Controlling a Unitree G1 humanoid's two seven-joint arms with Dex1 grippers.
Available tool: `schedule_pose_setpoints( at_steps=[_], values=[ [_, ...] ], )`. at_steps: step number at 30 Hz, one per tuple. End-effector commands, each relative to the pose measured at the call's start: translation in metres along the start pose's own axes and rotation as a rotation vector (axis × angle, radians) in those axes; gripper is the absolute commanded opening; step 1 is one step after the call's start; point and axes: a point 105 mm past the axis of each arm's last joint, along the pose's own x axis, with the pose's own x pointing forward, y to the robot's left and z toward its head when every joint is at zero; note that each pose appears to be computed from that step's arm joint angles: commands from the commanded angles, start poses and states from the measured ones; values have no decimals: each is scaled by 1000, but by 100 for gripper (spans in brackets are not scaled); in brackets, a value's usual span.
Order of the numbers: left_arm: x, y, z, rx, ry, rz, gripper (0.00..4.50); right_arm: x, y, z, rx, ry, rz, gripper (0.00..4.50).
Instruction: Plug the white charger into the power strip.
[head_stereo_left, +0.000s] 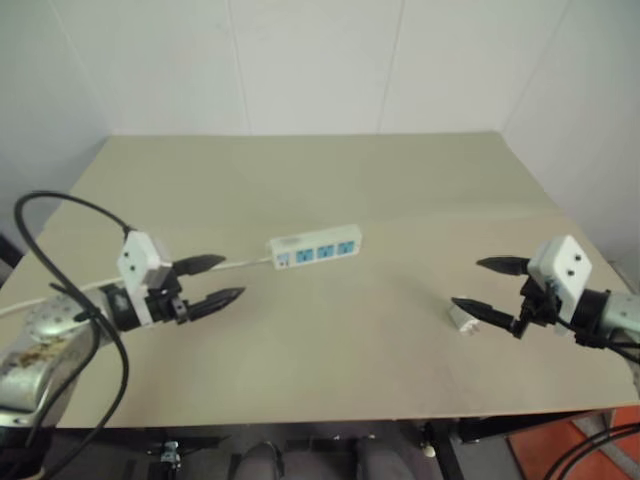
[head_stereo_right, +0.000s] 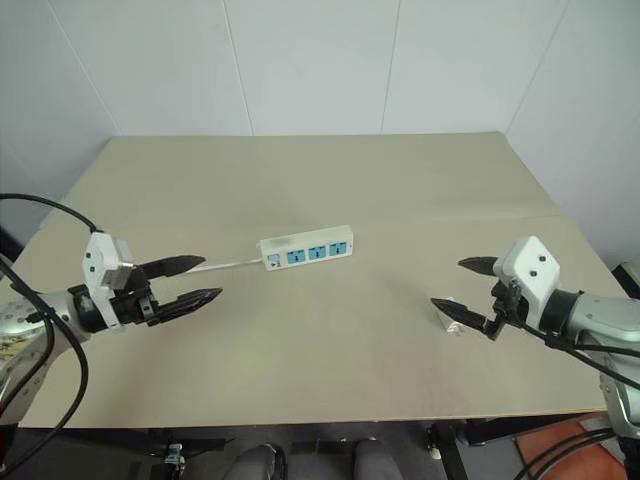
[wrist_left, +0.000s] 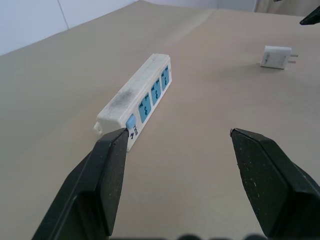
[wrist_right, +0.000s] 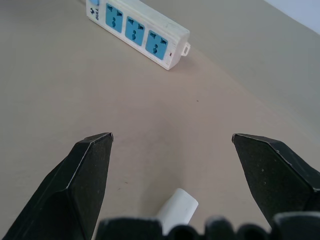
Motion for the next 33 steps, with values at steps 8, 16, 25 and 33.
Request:
schedule_pose_setpoints(
  at_steps=[8,16,25,33],
  values=[
    [0,5,5,55,12,46,353,-6,-10,12,-69,-16,-36,450],
    [21,34,-10,96,115,140,353,-1,-9,18,-82,-43,-39,450],
    [78,66,-57,133,274,169,353,4,-4,29,-91,-86,-58,450],
    [108,82,-95,157,392,194,336,0,2,35,-89,-98,-83,450]
  ],
)
